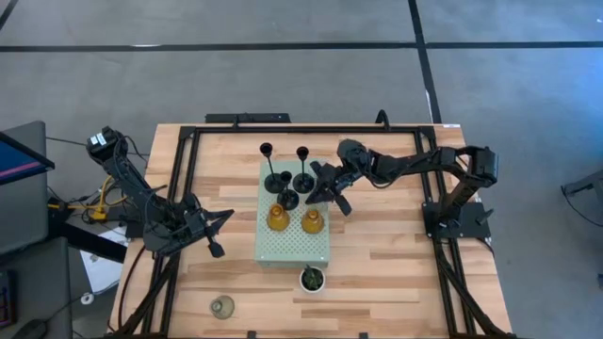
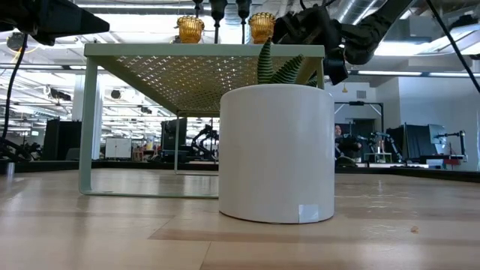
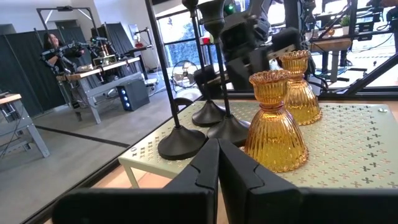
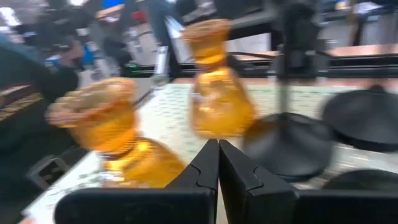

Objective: Pick & Place candle stick holders
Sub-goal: Adjust the right yellow candle holders, then adjust the black candle holders on the shelf

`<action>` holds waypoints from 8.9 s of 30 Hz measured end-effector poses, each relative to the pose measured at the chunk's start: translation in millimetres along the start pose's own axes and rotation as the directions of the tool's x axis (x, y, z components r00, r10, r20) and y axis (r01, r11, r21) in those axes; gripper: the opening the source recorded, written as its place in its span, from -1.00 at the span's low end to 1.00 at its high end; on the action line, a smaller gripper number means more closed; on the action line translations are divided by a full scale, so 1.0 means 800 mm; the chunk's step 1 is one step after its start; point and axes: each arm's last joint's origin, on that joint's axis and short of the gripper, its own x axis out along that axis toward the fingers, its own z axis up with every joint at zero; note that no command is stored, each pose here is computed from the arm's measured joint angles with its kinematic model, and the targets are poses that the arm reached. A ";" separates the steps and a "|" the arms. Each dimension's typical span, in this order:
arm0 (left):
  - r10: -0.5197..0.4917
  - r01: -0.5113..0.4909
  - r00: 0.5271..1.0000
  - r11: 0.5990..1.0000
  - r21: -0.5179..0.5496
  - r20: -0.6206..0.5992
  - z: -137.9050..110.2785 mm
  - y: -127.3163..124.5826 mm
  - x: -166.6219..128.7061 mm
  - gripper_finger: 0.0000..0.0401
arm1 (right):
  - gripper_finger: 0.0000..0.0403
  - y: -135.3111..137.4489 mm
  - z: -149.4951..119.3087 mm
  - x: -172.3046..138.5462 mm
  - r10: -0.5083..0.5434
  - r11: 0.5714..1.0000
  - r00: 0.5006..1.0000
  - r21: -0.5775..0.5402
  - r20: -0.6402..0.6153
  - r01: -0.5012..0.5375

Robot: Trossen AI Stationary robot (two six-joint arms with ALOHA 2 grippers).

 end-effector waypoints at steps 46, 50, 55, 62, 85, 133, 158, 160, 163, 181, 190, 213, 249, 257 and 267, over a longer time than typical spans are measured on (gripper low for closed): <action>-0.363 0.363 0.930 0.932 0.012 0.063 0.002 -0.013 -0.004 -0.96 | -1.00 0.178 0.046 -0.045 -0.551 0.830 0.834 -0.117 -0.015 0.546; -0.363 0.363 0.930 0.932 0.012 0.063 0.002 -0.013 -0.004 -0.96 | -1.00 0.167 0.051 -0.050 -0.588 0.802 0.809 -0.117 0.011 0.585; -0.363 0.363 0.930 0.932 0.012 0.063 0.002 -0.013 -0.004 -0.96 | -1.00 0.156 0.052 -0.056 -0.619 0.781 0.785 -0.097 0.014 0.617; -0.363 0.363 0.930 0.932 0.013 0.063 0.002 -0.013 -0.004 -0.96 | -1.00 0.151 0.052 -0.059 -0.630 0.772 0.776 -0.091 0.014 0.629; -0.445 0.445 0.893 0.895 0.015 0.062 0.002 -0.017 -0.023 -0.96 | -1.00 0.176 0.050 -0.045 -0.555 0.831 0.832 -0.029 0.018 0.555; -0.457 0.470 0.879 0.879 -0.087 0.134 -0.018 0.054 0.157 -0.98 | -1.00 0.181 0.049 -0.036 -0.514 0.852 0.857 -0.100 0.025 0.514; -0.561 0.572 0.817 0.818 -0.067 0.131 -0.006 0.037 0.182 -0.98 | -1.00 0.183 0.048 -0.035 -0.510 0.854 0.860 -0.108 0.020 0.509; -0.563 0.574 0.816 0.816 -0.069 0.130 -0.006 0.037 0.182 -0.98 | -1.00 0.183 0.048 -0.035 -0.510 0.854 0.860 -0.108 0.019 0.509; -0.570 0.580 0.812 0.811 -0.069 0.130 -0.006 0.037 0.181 -0.98 | -1.00 0.183 0.048 -0.035 -0.510 0.854 0.860 -0.108 0.020 0.509; -0.620 0.626 0.779 0.773 -0.098 0.092 -0.010 0.034 0.180 -0.97 | -1.00 0.183 0.046 -0.035 -0.513 0.853 0.859 -0.111 -0.002 0.509; -0.614 0.621 0.784 0.779 -0.087 0.097 -0.006 0.036 0.176 -0.97 | -1.00 0.171 0.047 -0.040 -0.540 0.837 0.842 -0.102 0.000 0.537; -0.445 0.445 0.895 0.894 -0.042 0.008 0.023 0.074 0.105 -0.97 | -1.00 0.089 0.045 -0.056 -0.488 0.870 0.872 -0.057 0.029 0.489; -0.385 0.383 0.922 0.923 -0.036 -0.046 0.016 0.074 0.105 -0.97 | -0.32 0.030 0.053 -0.030 -0.581 0.807 0.802 -0.031 0.135 0.590; -0.385 0.384 0.921 0.923 -0.035 -0.059 0.015 0.074 0.105 -0.97 | -0.33 0.025 0.075 -0.023 -0.575 0.807 0.802 -0.047 0.161 0.589; -0.385 0.383 0.921 0.923 -0.035 -0.060 0.015 0.074 0.105 -0.97 | -0.94 0.027 0.079 -0.020 -0.566 0.813 0.808 -0.053 0.162 0.580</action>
